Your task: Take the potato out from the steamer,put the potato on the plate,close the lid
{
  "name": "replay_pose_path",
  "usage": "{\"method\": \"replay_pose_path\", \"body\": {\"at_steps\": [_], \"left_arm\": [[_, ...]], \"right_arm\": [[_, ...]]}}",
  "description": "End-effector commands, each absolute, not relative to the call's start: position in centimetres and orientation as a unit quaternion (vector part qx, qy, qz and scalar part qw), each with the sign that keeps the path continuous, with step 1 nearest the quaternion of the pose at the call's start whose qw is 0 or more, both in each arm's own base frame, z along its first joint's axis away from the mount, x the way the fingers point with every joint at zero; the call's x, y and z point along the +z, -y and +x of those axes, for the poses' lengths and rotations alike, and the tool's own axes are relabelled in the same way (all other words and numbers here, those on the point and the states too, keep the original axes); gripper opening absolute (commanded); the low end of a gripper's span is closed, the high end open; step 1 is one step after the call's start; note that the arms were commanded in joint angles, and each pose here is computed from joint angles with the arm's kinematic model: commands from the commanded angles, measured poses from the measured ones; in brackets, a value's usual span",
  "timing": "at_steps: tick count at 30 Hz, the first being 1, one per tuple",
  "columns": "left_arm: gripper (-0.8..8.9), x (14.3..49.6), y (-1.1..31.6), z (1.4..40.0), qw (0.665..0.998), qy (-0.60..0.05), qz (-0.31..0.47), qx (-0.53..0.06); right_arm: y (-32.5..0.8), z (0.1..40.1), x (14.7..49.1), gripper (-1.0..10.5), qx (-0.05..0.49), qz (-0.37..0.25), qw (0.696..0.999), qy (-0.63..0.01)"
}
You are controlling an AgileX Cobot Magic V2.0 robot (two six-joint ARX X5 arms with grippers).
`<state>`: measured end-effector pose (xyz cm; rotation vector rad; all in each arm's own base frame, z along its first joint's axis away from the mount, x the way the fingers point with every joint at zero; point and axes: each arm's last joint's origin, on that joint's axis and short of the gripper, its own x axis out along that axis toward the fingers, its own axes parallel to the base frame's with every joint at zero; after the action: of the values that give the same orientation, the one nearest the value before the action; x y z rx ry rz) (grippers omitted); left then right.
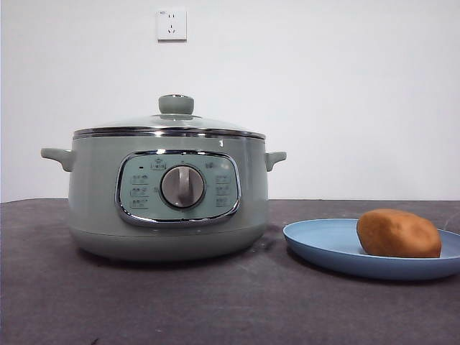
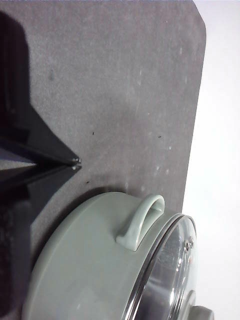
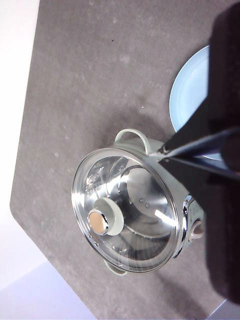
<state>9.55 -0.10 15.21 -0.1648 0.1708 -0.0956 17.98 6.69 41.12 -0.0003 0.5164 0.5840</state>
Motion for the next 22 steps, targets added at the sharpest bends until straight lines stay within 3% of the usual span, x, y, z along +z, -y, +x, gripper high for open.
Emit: {"method": "replay_pose_path", "body": {"at_steps": [1, 10, 16, 22], "left_arm": [[-0.01, 14.8, 0.1, 9.6, 0.991, -0.090, -0.085, -0.043], [-0.01, 14.8, 0.1, 9.6, 0.991, -0.090, -0.085, -0.043], [-0.01, 14.8, 0.1, 9.6, 0.991, -0.090, -0.085, -0.043], [-0.01, 14.8, 0.1, 9.6, 0.991, -0.090, -0.085, -0.043]], "right_arm": [[-6.7, 18.0, 41.2, 0.0, 0.284, -0.001, 0.926, -0.247], [-6.4, 18.0, 41.2, 0.0, 0.280, -0.014, 0.928, -0.245], [-3.6, 18.5, 41.3, 0.0, 0.211, 0.004, 0.947, -0.244], [-2.2, 17.3, 41.0, 0.0, 0.176, 0.025, 0.959, -0.220]]}}
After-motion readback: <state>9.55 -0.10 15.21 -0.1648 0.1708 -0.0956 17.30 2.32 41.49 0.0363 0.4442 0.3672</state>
